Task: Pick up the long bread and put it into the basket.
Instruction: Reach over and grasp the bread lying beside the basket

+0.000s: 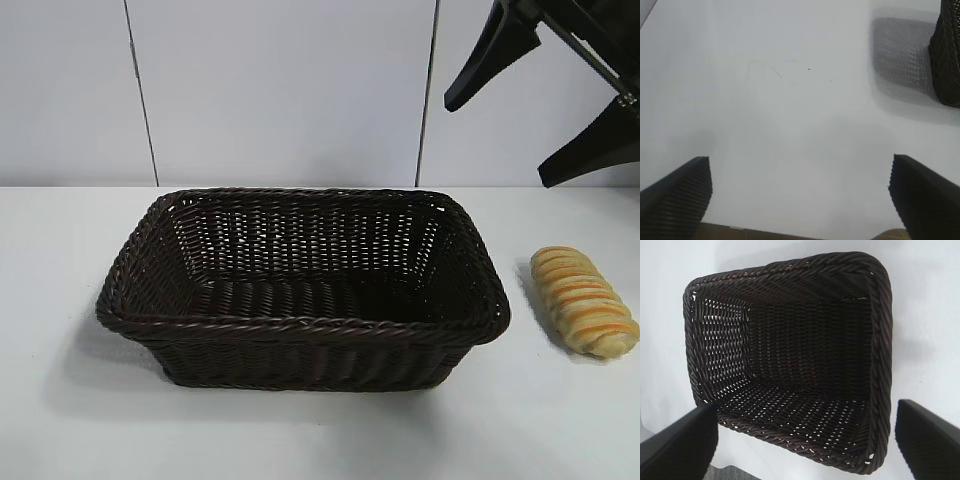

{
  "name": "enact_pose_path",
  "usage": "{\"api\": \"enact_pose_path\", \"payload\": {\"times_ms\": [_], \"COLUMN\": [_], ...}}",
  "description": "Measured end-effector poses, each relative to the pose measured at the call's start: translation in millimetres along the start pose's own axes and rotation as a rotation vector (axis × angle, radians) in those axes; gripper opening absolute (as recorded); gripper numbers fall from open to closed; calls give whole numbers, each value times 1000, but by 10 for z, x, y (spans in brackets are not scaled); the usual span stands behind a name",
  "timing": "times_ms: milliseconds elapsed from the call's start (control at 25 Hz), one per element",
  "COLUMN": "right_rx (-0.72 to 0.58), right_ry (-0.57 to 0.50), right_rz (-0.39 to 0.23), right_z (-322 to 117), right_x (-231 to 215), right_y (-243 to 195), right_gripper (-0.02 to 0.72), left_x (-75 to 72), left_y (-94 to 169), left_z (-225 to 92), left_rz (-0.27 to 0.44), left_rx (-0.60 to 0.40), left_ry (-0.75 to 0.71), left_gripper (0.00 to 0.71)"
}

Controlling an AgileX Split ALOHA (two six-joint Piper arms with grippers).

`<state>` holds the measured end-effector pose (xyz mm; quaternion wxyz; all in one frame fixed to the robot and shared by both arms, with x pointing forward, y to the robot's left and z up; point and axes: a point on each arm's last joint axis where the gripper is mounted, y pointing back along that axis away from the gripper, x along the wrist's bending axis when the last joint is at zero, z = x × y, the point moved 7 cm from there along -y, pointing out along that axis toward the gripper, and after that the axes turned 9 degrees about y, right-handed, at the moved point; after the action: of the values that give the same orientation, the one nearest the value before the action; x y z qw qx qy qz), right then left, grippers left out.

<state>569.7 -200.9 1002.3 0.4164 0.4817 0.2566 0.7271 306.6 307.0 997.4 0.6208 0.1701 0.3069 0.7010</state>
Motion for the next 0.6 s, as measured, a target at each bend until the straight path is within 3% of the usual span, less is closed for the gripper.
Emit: {"api": "enact_pose_path", "payload": {"times_ms": [200,440,600], "right_rx": [0,0,0], "right_ry": [0,0,8], "right_rz": [0,0,0], "right_z": [0,0,0], "right_x": [0,0,0], "right_y": [0,0,0], "right_gripper": [661,661,661], "left_x": [1,11,12], "left_y": [19,171,186], "left_z": [-2,-28,-31], "left_rz": [-3,-30,-33], "left_rx": [-15,-141,-154], "left_ry": [1,5,5], "left_gripper": [694,694,694]}}
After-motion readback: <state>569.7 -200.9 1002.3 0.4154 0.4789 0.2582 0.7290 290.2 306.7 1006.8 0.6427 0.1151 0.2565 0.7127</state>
